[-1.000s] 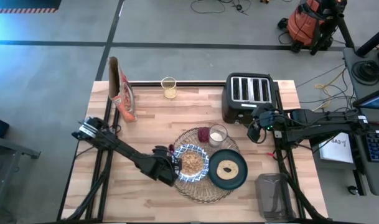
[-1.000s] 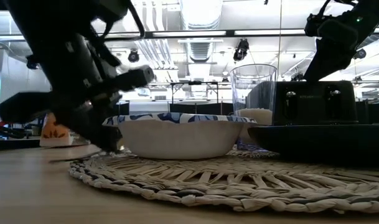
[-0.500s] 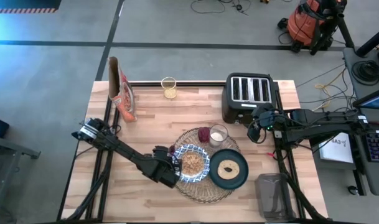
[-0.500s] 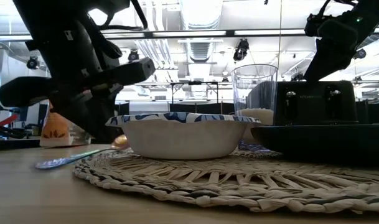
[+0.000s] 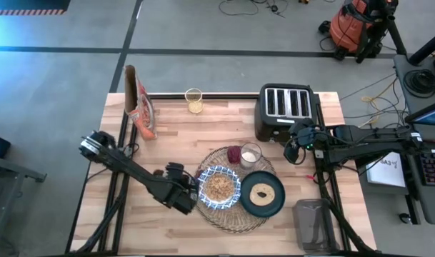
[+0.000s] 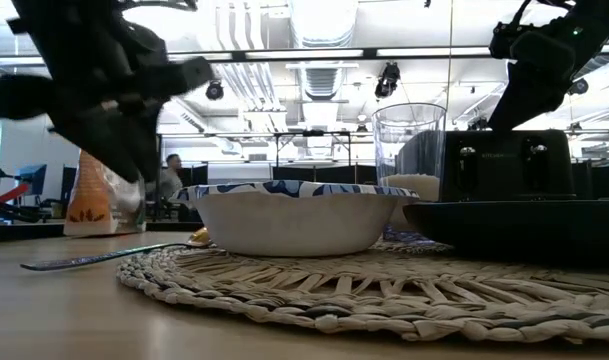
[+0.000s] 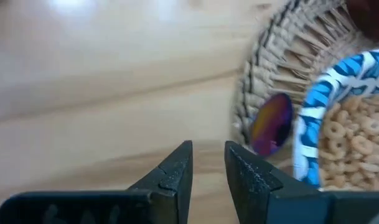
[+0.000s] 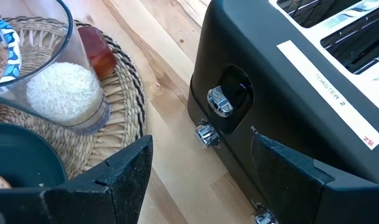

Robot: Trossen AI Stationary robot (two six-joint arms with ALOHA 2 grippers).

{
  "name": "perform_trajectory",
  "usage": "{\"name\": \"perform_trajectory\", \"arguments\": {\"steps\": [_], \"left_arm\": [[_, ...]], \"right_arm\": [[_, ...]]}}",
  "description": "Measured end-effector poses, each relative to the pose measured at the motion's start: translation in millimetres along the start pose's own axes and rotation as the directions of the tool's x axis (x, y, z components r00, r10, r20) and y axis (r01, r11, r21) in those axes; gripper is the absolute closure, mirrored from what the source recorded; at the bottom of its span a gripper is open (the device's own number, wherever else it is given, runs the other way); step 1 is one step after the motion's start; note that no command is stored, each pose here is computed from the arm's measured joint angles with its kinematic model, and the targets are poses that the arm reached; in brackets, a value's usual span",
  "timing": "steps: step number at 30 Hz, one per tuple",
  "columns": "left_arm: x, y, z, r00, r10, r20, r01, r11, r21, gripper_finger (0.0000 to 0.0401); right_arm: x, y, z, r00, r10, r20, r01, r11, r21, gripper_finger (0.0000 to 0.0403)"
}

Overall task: Arrange a breakfast setting
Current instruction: Return to Home Position

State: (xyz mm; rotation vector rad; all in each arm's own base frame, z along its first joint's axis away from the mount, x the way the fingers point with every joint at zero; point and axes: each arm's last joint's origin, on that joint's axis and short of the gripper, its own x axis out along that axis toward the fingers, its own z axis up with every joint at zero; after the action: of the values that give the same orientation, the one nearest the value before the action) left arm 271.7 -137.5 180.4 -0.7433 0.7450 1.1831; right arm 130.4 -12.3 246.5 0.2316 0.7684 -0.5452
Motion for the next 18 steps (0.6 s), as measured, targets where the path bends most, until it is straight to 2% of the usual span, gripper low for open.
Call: {"name": "perform_trajectory", "arguments": {"steps": [5,8,11,14,18], "left_arm": [[-14.0,27.6,19.3,0.999,-0.05,-0.004,0.051,0.992,0.118,0.0325],[-16.2,44.3,30.7,0.987,-0.158,0.008,0.152,0.96,0.236,0.0325],[-8.8,57.7,42.2,0.958,-0.286,0.007,0.272,0.919,0.285,0.0325],[5.3,66.9,51.0,0.905,-0.426,0.015,0.393,0.846,0.362,0.0325],[21.5,69.8,61.3,0.78,-0.621,0.072,0.517,0.706,0.484,0.0325]], "right_arm": [[0.0,0.0,0.0,1.0,0.0,0.0,0.0,1.0,0.0,0.0142],[0.0,0.0,0.0,1.0,0.0,0.0,0.0,1.0,0.0,0.0142],[0.0,0.0,0.0,1.0,0.0,0.0,0.0,1.0,0.0,0.0142],[0.0,0.1,0.0,1.0,0.0,0.0,0.0,1.0,0.0,0.0142],[0.0,0.0,0.0,1.0,0.0,0.0,0.0,1.0,0.0,0.0142]]}}
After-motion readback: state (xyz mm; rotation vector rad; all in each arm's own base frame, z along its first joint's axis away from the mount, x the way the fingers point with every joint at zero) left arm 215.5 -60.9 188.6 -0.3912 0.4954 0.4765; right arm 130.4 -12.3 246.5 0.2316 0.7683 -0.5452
